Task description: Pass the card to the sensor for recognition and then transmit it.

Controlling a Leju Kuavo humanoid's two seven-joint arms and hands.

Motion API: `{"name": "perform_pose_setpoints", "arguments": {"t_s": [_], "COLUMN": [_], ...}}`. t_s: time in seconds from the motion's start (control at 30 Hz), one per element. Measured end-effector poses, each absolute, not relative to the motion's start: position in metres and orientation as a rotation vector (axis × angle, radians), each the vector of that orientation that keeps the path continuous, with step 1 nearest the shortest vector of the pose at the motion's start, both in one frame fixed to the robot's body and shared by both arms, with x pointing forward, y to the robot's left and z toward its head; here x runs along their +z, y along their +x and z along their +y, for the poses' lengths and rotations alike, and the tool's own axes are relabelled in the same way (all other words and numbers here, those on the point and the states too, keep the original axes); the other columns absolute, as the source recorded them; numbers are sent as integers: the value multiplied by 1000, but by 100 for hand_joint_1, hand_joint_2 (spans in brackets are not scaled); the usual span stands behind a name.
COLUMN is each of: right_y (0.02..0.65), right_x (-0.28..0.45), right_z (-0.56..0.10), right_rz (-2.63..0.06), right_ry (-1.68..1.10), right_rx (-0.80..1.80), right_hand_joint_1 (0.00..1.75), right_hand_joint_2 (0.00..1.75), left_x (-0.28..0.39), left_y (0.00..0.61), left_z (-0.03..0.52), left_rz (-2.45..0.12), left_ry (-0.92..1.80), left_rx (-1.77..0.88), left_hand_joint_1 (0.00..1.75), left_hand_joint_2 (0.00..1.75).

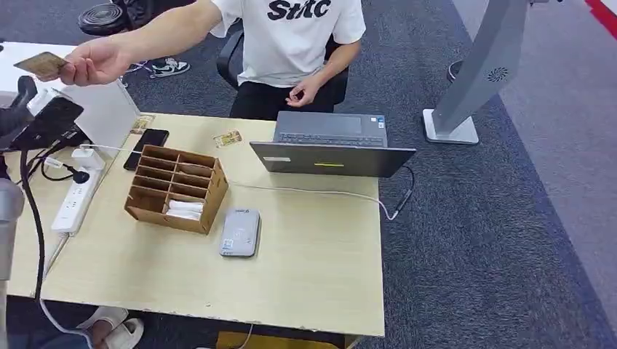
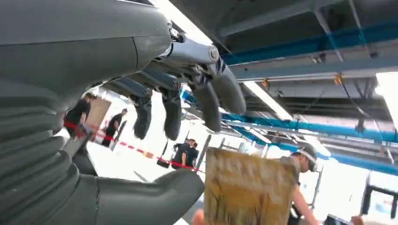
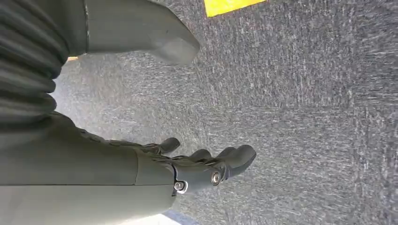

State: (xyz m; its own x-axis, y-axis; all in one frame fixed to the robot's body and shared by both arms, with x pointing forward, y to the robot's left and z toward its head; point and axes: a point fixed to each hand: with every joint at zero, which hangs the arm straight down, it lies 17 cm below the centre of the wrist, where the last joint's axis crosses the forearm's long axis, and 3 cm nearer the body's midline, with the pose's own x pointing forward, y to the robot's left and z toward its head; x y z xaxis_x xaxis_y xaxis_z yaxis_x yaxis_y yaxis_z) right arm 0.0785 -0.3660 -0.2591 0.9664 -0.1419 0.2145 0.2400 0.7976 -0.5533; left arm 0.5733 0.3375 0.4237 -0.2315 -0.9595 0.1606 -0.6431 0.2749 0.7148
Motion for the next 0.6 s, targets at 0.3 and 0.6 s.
{"name": "perform_pose_setpoints", "arguments": {"t_s": [0.3, 0.6], "right_y": [77, 76], "right_x": [-259, -259], "right_z": [-366, -367], "right_rz": [-161, -156], "right_ry": [-614, -617], "right_rx": [-210, -217], "right_hand_joint_1": [0, 0], "right_hand_joint_2": [175, 175], "left_x": [418, 399], "left_y": [533, 488], "left_z": [306, 295], "left_rz": [-2170, -2294], "left_ry": [1276, 1150], "left_rx": [-542, -433], "left_hand_joint_1": [0, 0], "left_hand_joint_2": [175, 175]}}
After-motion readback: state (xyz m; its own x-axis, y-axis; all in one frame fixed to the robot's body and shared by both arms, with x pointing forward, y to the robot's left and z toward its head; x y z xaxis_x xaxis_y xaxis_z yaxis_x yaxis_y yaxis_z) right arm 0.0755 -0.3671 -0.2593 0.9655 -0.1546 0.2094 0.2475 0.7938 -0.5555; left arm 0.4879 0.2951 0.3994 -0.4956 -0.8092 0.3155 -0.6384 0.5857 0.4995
